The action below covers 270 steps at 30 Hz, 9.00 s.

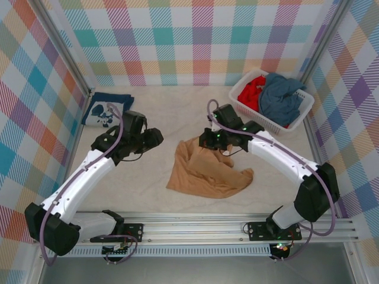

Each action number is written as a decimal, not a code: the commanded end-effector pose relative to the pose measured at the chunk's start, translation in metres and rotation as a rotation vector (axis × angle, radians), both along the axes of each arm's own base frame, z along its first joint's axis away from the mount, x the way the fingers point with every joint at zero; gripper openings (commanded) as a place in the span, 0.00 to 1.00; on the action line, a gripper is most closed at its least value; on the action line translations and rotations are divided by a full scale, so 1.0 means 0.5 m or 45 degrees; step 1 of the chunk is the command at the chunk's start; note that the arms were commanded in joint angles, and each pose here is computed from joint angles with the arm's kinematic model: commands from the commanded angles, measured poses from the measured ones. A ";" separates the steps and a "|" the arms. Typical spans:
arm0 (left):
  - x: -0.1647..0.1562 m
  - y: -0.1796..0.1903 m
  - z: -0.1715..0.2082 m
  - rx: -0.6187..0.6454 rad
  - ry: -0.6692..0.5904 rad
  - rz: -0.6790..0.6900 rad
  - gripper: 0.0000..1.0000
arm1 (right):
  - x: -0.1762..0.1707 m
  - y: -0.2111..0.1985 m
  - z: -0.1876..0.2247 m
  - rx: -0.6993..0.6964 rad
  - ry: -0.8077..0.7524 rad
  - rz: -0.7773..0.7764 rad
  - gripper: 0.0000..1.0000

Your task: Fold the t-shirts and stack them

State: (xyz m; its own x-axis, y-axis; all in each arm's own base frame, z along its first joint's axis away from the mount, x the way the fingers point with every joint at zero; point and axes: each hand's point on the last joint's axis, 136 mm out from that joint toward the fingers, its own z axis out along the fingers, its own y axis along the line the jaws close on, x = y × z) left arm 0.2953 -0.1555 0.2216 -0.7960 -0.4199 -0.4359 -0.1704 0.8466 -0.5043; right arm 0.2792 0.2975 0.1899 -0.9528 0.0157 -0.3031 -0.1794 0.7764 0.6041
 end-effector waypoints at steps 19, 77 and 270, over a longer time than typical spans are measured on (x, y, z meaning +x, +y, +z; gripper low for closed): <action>0.081 -0.219 -0.066 -0.013 0.134 -0.310 0.47 | -0.022 -0.070 -0.106 -0.053 0.233 0.022 0.00; -0.002 -0.428 -0.377 0.751 0.379 -0.789 0.52 | -0.028 -0.255 -0.316 0.063 0.619 -0.726 0.34; -0.144 0.260 -0.088 0.490 0.108 0.401 0.00 | -0.209 -0.390 -0.326 -0.079 0.996 -1.323 0.45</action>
State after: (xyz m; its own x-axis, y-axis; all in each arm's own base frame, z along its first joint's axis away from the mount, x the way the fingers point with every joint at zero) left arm 0.2177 -0.0197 0.1691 -0.7071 -0.4628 -0.5346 -0.4868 0.8670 -0.1067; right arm 0.1854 0.1009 0.0343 -0.4632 0.8446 0.2686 0.8760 0.3902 0.2836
